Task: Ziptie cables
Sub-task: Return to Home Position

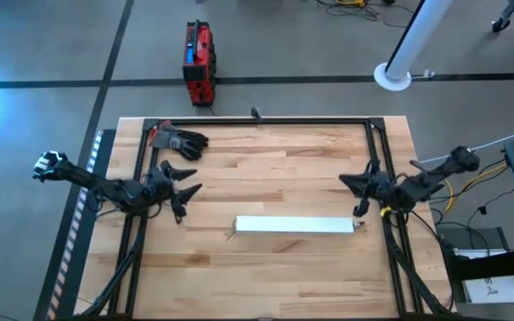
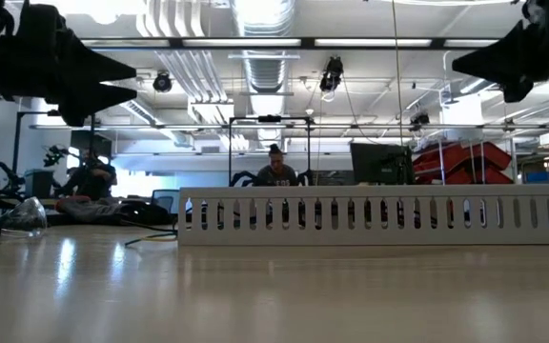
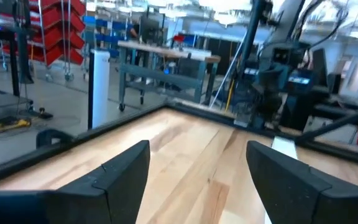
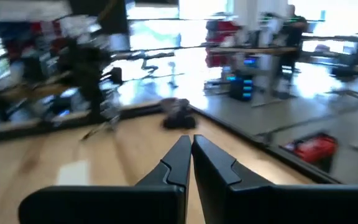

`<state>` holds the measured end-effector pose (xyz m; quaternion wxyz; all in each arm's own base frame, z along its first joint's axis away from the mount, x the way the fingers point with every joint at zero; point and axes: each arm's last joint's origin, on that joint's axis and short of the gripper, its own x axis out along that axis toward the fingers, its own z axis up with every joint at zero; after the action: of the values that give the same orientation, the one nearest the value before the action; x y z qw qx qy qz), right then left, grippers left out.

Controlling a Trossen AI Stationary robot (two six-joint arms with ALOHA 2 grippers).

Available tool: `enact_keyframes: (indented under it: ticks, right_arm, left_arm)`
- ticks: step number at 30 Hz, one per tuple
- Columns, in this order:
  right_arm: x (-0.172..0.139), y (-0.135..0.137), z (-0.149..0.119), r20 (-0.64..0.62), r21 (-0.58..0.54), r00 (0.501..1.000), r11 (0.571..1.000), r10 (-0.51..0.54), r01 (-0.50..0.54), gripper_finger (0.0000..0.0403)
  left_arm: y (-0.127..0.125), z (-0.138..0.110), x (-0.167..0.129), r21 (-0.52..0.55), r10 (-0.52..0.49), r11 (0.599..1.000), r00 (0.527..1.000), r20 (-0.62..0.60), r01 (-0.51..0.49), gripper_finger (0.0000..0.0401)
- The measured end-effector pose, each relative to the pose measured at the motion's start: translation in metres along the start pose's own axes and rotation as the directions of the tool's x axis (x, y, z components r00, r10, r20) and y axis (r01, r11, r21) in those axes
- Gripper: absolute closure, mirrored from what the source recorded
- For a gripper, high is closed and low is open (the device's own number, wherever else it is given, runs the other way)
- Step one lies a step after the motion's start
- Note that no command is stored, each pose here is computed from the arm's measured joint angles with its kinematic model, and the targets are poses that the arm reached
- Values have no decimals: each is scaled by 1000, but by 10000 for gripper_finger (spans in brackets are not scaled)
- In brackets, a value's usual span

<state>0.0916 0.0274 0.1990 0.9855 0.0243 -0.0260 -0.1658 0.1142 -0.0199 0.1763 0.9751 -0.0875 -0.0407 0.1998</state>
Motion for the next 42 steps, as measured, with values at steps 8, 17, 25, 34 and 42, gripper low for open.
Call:
enact_keyframes:
  ticks: [8,17,25,34,42]
  right_arm:
    - [0,-15,26,-86,-11,994,997,-74,74,396]
    - [3,-30,31,-122,-22,981,989,-148,146,396]
    - [-2,-38,41,-79,-63,981,983,-176,172,396]
    - [-13,-37,56,76,-117,997,993,6,3,396]
    - [-7,-29,39,63,-119,972,969,227,-218,396]
  left_arm:
    - [1,5,-2,0,-4,1000,999,32,4,142]
    - [1,5,-2,-12,-5,1000,999,39,5,154]
    - [2,4,-3,2,8,1000,999,32,-8,169]
    - [3,9,-6,-50,-43,998,997,60,46,180]
    - [15,1,-12,-49,1,999,1000,1,-1,172]
